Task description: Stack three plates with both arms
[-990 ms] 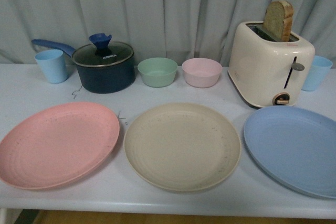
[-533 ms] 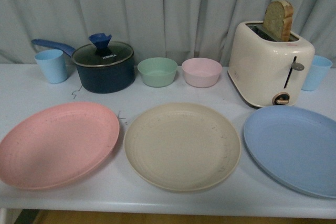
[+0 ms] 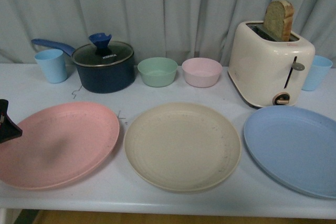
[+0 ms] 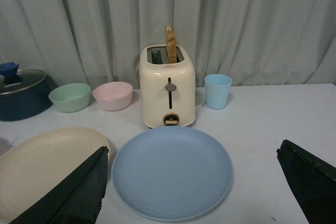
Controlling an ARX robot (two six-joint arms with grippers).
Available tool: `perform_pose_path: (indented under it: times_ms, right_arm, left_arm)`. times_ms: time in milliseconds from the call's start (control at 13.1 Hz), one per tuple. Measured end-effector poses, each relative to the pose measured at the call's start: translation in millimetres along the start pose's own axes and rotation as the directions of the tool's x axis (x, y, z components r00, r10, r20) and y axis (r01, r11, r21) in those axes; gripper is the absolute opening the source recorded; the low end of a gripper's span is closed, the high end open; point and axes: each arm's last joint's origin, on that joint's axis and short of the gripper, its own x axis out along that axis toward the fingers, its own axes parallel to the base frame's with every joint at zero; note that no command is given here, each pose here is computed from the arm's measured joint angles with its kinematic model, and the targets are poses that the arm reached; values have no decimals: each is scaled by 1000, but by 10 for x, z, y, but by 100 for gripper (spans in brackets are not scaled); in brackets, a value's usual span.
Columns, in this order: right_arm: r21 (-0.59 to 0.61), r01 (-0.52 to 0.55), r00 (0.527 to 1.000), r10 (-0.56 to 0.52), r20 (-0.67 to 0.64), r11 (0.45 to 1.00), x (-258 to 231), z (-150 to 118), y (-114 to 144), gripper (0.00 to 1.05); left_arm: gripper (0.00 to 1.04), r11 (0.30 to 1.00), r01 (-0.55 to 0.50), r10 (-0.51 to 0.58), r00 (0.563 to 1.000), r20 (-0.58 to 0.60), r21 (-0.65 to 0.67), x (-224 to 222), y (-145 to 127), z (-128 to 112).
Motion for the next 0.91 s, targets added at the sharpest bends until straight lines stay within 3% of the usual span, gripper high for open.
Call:
perform_pose_path:
  times_ms: [610, 914]
  right_arm:
    - [0, 0, 1000, 0, 0, 1000, 0, 0, 0, 98]
    - [0, 0, 1000, 0, 0, 1000, 0, 0, 0, 98]
  left_arm:
    - [98, 999, 24, -28, 993, -119, -29, 707, 317, 156]
    - [55, 997, 37, -46, 989, -139, -62, 801, 402, 145]
